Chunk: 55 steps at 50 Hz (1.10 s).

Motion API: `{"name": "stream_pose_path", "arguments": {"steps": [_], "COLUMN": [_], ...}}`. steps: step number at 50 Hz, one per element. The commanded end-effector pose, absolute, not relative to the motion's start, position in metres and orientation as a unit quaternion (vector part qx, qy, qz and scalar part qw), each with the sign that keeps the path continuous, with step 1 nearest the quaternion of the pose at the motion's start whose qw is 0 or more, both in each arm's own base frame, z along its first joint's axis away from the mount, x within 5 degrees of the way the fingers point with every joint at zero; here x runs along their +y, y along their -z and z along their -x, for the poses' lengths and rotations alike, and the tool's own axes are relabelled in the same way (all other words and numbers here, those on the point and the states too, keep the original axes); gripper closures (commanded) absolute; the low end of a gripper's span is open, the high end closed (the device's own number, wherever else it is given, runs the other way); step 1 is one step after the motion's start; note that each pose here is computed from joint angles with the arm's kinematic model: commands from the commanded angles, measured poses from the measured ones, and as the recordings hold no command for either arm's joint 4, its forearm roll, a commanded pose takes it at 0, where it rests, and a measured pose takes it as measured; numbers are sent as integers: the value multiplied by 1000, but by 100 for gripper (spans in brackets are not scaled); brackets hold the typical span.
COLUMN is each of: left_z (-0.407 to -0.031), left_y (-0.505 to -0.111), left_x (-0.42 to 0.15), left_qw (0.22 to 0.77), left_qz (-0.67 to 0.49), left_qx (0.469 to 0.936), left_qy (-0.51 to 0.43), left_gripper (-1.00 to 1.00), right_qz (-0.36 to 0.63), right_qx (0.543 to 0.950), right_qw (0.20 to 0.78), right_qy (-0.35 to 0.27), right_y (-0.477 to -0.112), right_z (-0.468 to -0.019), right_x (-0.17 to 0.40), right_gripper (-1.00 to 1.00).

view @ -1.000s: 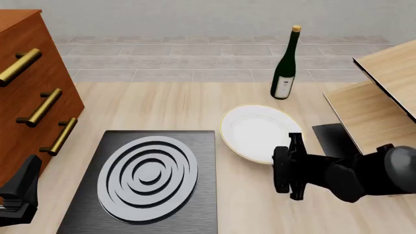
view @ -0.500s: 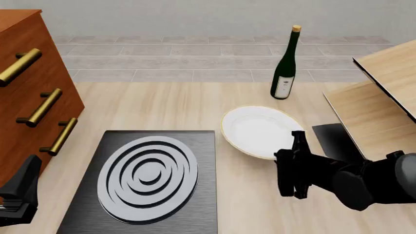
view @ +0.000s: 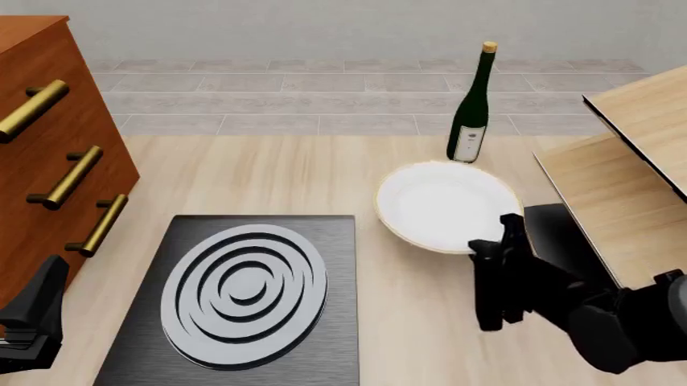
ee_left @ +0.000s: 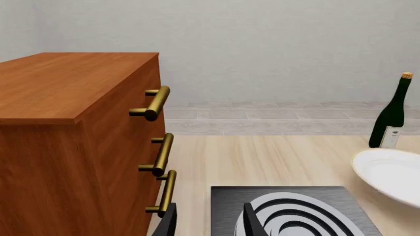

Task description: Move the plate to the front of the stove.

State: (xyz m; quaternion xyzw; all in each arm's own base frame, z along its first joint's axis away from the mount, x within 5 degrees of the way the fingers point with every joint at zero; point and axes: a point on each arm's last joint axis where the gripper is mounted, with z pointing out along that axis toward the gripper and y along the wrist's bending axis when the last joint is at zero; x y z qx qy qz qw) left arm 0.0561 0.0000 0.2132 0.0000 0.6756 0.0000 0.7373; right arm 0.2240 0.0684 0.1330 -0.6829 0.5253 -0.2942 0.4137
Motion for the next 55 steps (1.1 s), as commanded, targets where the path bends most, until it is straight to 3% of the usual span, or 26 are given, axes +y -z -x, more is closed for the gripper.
{"name": "stream_pose_path", "arguments": {"steps": [1, 24, 55], "left_z": [-56, -56, -56], "left_y": [-213, -213, -213], "left_x": [0, 0, 0], "left_qw": [737, 737, 737], "left_qz": [0, 0, 0], "left_qx": [676, 676, 676], "left_qy": [0, 0, 0], "left_gripper": [-100, -100, -100], "right_qz": [664, 643, 675], "right_qx": [499, 466, 409], "right_qw": [445, 494, 531], "right_qy": [336, 354, 309], "right_y": [-143, -165, -209], "right_z": [-229, -242, -257], "right_x": [66, 80, 140], "right_gripper": [100, 100, 100]}}
